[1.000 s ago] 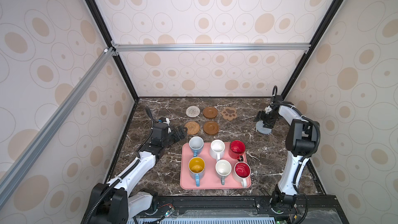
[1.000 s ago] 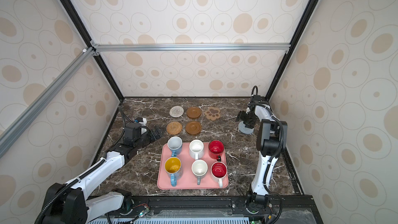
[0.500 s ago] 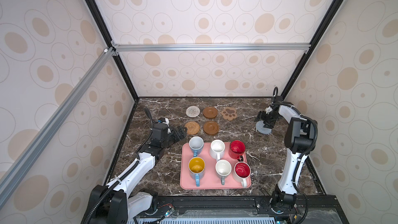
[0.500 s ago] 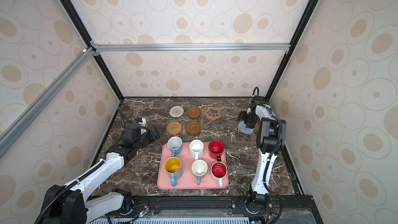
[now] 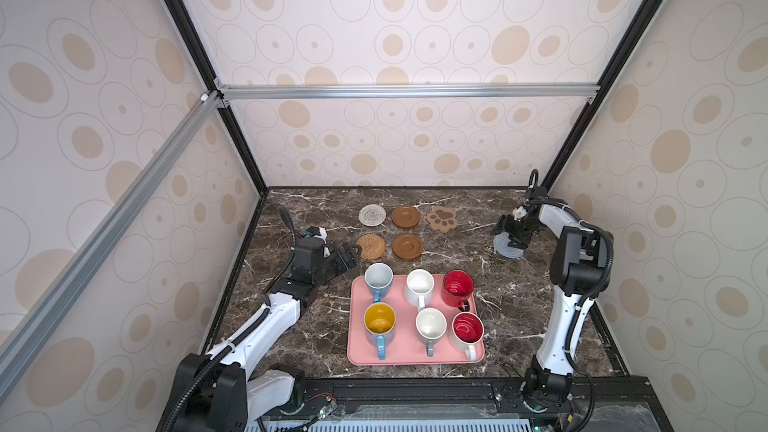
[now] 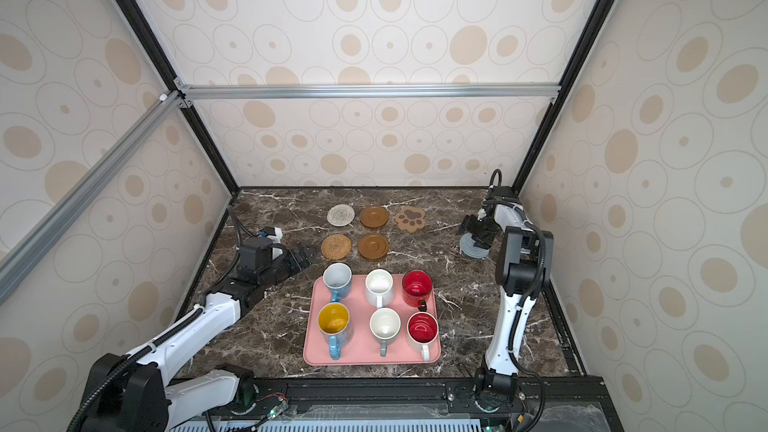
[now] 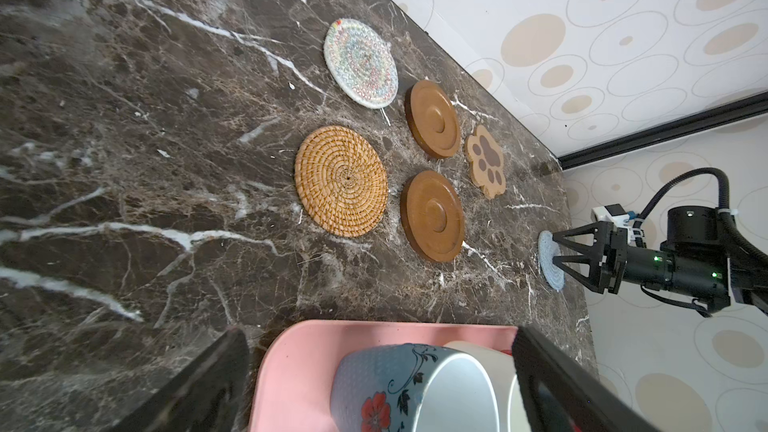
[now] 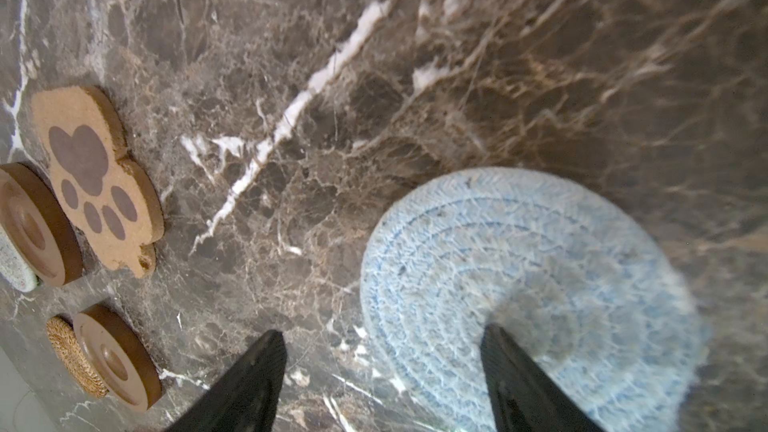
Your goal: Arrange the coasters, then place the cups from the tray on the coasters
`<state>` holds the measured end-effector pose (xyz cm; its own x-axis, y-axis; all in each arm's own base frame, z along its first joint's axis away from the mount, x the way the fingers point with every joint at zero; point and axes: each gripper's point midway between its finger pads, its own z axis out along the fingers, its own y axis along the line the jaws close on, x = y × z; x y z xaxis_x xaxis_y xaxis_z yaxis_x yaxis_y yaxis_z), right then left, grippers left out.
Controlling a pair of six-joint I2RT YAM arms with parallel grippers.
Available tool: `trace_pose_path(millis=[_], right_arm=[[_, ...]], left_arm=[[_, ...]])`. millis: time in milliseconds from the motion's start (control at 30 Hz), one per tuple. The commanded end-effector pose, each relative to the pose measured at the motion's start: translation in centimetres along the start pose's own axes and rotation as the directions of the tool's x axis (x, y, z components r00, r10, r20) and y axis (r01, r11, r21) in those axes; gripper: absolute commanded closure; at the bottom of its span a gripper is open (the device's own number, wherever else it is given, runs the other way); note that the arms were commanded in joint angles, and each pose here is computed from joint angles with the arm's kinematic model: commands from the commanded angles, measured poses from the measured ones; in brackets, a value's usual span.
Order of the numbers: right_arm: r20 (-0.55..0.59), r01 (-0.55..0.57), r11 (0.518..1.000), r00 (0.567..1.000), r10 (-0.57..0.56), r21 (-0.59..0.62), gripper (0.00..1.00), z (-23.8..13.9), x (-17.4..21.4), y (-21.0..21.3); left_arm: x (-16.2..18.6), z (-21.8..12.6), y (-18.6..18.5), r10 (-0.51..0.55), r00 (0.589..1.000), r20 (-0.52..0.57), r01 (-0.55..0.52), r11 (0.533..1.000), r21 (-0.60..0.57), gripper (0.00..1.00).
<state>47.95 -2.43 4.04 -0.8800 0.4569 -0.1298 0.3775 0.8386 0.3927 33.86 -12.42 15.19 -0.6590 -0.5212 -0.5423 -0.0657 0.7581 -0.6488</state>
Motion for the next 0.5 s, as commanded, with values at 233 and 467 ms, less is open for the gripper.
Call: trace_pose_path(millis=[233, 467], right_arm=[[-0.125, -0.034, 0.999, 0.992, 0.035, 0.012, 0.22, 1.5, 4.6, -1.2], [-0.122, -0.031, 1.000, 0.992, 0.031, 0.005, 0.22, 0.8, 5.4, -0.7]], left_arm=[[-0.3, 0.2, -0.5, -0.009, 1.000, 0.010, 0.009, 1.000, 0.022, 0.00], [-0.7, 0.5, -0.9, 0.005, 1.000, 0.009, -0.005, 0.999, 0.032, 0.00]])
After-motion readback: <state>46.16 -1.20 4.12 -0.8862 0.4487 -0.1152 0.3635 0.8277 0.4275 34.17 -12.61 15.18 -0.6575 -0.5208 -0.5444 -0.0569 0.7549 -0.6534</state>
